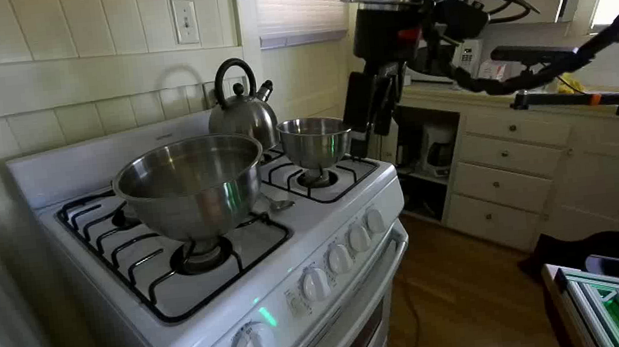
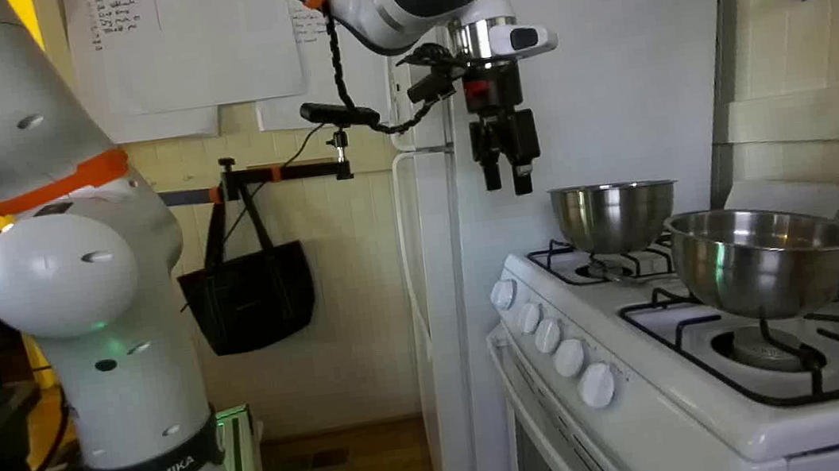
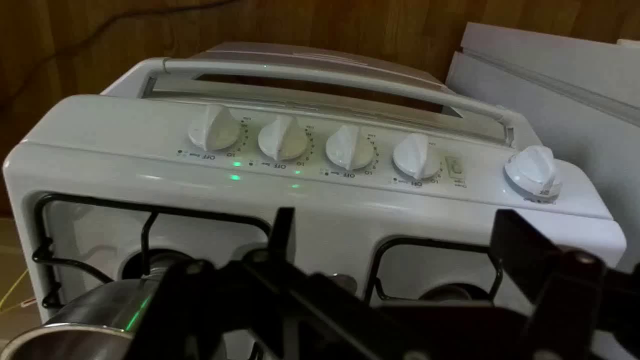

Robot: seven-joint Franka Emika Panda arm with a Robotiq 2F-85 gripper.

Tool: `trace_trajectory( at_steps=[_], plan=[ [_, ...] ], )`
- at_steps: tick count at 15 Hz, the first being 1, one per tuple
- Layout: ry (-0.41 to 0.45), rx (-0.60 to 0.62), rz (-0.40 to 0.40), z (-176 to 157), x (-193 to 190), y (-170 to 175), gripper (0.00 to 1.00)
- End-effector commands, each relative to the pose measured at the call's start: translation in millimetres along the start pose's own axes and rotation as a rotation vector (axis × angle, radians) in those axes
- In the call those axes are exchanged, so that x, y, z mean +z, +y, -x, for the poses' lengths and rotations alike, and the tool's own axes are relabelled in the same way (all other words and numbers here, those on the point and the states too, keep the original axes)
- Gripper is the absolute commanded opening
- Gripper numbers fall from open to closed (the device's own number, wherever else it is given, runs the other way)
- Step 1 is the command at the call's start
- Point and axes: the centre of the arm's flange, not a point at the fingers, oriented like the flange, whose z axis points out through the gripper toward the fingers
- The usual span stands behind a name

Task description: Put the kettle inside the silver bowl on the left

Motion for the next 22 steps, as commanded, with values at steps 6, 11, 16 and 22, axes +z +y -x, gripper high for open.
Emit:
trace_trajectory(
  at_steps=[6, 11, 16, 22],
  plan=[
    [0.038, 0.237, -0.054, -23.6, -14.0, 2.5, 1.00],
    [0.084, 0.481, -0.117, -70.4, -52.9, 59.3, 1.00],
    [0.145, 0.731, -0.180, -120.7, -92.2, 161.1, 1.00],
    [0.228, 1.034, -0.262, -183.3, -144.2, 229.0, 1.00]
  ],
)
